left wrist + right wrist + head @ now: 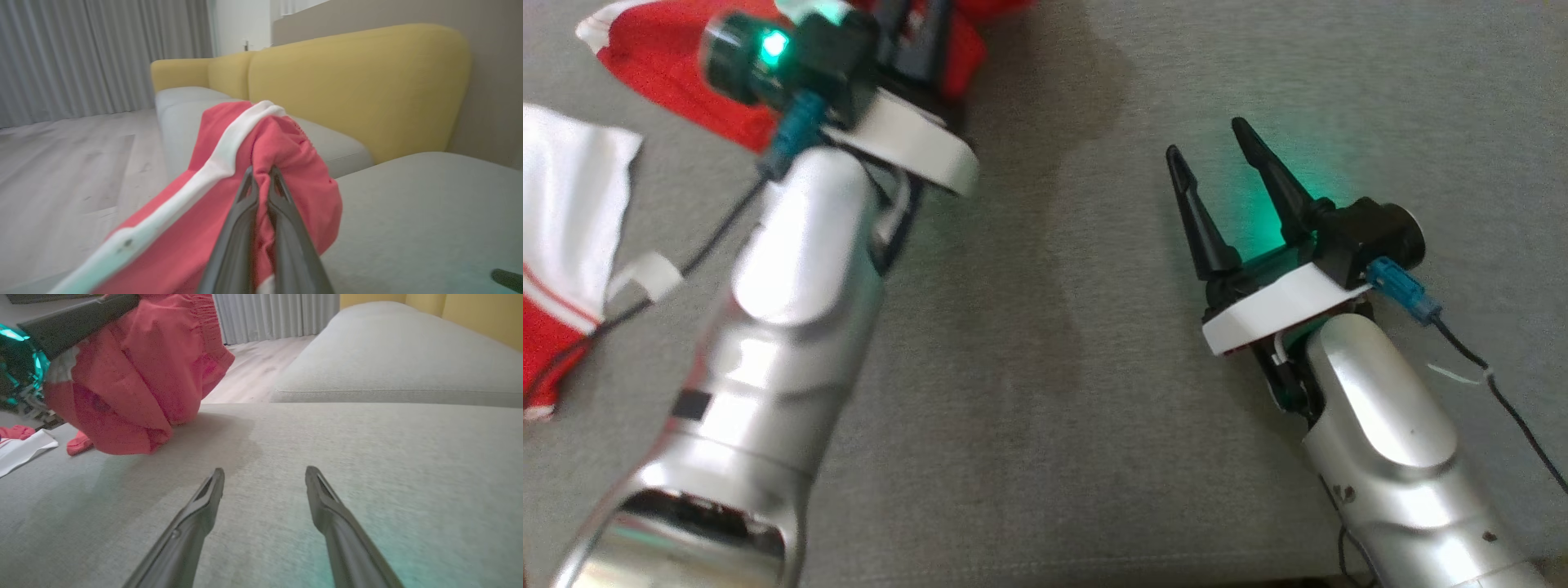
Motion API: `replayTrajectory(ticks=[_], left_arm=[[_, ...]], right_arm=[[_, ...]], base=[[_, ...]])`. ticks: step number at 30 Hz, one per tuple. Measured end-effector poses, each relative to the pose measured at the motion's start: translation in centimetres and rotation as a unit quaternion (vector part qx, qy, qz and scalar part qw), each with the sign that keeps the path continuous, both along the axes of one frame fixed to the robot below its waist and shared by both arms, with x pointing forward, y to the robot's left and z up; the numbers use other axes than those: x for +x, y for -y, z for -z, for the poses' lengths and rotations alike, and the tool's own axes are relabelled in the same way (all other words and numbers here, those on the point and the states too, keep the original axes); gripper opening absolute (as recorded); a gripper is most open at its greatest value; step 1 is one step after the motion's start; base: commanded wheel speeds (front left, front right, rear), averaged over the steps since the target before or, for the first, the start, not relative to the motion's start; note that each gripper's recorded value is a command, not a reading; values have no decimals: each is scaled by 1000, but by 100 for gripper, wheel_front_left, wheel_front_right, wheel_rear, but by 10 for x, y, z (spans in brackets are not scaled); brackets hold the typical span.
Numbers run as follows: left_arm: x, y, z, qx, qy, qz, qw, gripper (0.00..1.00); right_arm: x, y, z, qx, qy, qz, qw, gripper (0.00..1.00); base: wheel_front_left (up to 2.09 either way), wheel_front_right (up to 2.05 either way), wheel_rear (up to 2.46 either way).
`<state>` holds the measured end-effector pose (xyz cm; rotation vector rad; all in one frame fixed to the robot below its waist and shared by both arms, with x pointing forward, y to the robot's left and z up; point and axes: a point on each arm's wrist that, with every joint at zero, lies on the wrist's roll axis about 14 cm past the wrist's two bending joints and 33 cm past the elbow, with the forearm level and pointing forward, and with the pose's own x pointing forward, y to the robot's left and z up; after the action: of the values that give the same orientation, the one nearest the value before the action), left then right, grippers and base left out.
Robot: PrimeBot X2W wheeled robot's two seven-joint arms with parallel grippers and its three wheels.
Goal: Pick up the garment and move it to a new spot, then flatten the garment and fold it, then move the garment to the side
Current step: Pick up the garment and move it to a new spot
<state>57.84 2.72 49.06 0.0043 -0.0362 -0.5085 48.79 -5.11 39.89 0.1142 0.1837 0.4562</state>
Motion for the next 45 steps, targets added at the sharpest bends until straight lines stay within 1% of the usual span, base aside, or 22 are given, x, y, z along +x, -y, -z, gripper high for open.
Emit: replayTrajectory(ticks=[4, 7, 9, 13, 14, 15, 16, 21, 26, 30, 35, 40, 41, 45], left_arm=[[-30, 57, 1, -44, -20, 79, 996, 0], [-49, 88, 2, -57, -31, 115, 991, 0], [-58, 103, 5, -59, -40, 132, 989, 0], [-74, 123, 10, -47, -45, 158, 985, 0], [-76, 125, 11, -46, -46, 160, 985, 25], [-79, 127, 11, -44, -45, 162, 985, 80], [-80, 128, 11, -42, -45, 166, 984, 100], [-84, 123, 12, -40, -48, 147, 987, 100], [-89, 101, 20, -41, -62, 103, 992, 100], [-90, 66, 22, -46, -66, 42, 996, 100], [-105, 13, 32, -41, -77, -39, 995, 100], [-128, -36, 32, -48, -79, -117, 989, 100], [-128, -36, 32, -48, -79, -117, 989, 100], [-153, -77, 36, -48, -82, -177, 980, 100]], right_arm=[[0, 26, -9, -5, 7, 35, 999, 100], [-1, 41, -16, -9, 13, 55, 998, 100], [-2, 49, -20, -8, 16, 66, 998, 100], [-3, 59, -27, -5, 23, 81, 996, 100], [-3, 61, -28, -5, 24, 84, 996, 100], [-2, 63, -29, -5, 25, 87, 996, 100], [-2, 65, -30, -4, 27, 90, 996, 100], [-6, 71, -32, 2, 25, 103, 994, 100], [-9, 74, -41, 6, 34, 111, 993, 100], [-11, 78, -56, 11, 50, 119, 992, 100], [-32, 87, -56, 14, 42, 136, 990, 100], [-49, 88, -64, 15, 46, 140, 989, 100], [-49, 88, -64, 15, 46, 140, 989, 100], [-65, 92, -68, 18, 48, 148, 988, 100]], base=[[0, 0, 0], [0, 0, 0], [0, 0, 0], [0, 0, 0], [0, 0, 0], [0, 0, 0], [0, 0, 0], [0, 0, 0], [0, 0, 0], [0, 0, 0], [0, 0, 0], [0, 0, 0], [0, 0, 0], [0, 0, 0]])
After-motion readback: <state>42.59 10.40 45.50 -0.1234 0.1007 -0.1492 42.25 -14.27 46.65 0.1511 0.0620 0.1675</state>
